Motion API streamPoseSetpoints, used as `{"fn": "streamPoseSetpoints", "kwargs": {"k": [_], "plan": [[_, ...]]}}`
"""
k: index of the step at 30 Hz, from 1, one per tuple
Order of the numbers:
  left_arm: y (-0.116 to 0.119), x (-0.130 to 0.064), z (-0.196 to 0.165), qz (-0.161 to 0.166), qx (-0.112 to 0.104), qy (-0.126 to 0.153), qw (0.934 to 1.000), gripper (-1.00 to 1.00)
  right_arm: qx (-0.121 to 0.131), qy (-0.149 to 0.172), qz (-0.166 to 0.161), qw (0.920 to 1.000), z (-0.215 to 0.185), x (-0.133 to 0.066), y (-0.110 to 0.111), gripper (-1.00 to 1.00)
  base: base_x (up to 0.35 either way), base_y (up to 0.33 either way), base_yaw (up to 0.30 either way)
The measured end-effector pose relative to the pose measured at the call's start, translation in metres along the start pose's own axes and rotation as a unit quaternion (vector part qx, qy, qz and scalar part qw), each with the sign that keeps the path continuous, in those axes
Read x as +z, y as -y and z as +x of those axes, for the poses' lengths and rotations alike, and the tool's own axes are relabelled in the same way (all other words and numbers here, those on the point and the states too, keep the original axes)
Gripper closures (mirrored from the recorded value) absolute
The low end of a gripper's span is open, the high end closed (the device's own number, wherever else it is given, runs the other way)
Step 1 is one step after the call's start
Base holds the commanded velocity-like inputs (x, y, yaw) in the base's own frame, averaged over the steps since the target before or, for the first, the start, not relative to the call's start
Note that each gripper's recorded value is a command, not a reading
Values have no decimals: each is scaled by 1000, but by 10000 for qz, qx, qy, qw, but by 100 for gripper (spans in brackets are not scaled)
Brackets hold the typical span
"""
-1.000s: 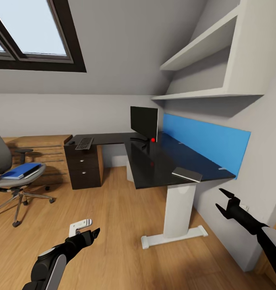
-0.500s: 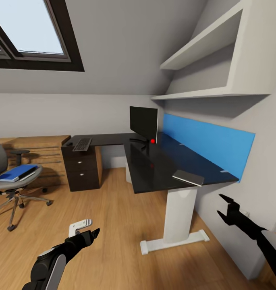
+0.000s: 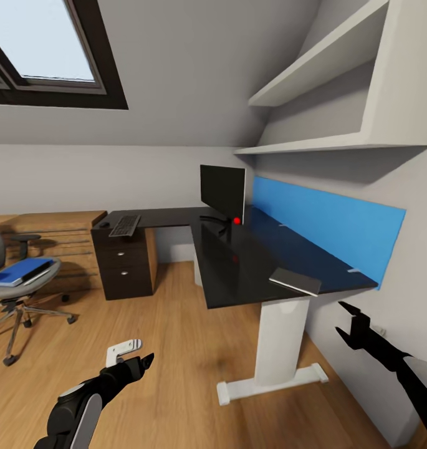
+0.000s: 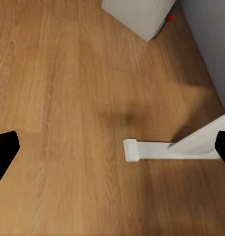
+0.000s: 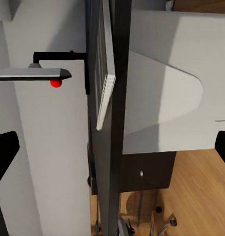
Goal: In the bedroom, organize the workspace by keeping the computer under the desk, ensuring the monitor is on the desk, placing the keyboard on the desk next to the monitor, placing the mouse on the desk next to the keyboard, moving the folder from the swivel chair onto the desk next to the mouse, stacking the notebook on top of the folder with the pen on top of the notebook, and positioning the swivel chair next to the desk.
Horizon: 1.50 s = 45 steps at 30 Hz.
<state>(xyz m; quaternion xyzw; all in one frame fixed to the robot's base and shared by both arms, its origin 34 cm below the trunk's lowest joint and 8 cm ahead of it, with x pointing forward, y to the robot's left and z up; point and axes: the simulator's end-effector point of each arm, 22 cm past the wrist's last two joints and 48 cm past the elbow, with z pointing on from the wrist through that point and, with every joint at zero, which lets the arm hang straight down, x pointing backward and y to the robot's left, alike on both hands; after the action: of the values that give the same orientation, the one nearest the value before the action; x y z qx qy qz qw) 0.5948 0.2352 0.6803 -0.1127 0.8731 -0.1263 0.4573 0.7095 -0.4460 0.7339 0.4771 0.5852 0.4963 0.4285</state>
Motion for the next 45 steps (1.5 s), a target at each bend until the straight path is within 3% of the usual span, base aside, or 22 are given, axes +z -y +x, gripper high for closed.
{"fn": "streamPoseSetpoints", "kwargs": {"k": [5,9,16,28,45], "plan": [[-2,-1,-1,-21,-13,9,10000,-100,-5,-10,90,10000,1,0,4,-100,171,0,0],[-27,-6,-13,-226,-209,138,9994,-100,11,-27,375,9993,7,3,18,-100,32,2,0],[-41,-12,-24,-327,-198,251,9990,-100,43,-96,423,9990,19,7,22,-100,228,72,0],[-45,-13,-26,-352,-197,265,9988,-100,-37,-169,504,9986,27,9,27,-100,239,158,0],[-45,-13,-25,-346,-196,261,9989,-100,-55,-188,516,9985,29,10,28,-100,22,12,0]]}}
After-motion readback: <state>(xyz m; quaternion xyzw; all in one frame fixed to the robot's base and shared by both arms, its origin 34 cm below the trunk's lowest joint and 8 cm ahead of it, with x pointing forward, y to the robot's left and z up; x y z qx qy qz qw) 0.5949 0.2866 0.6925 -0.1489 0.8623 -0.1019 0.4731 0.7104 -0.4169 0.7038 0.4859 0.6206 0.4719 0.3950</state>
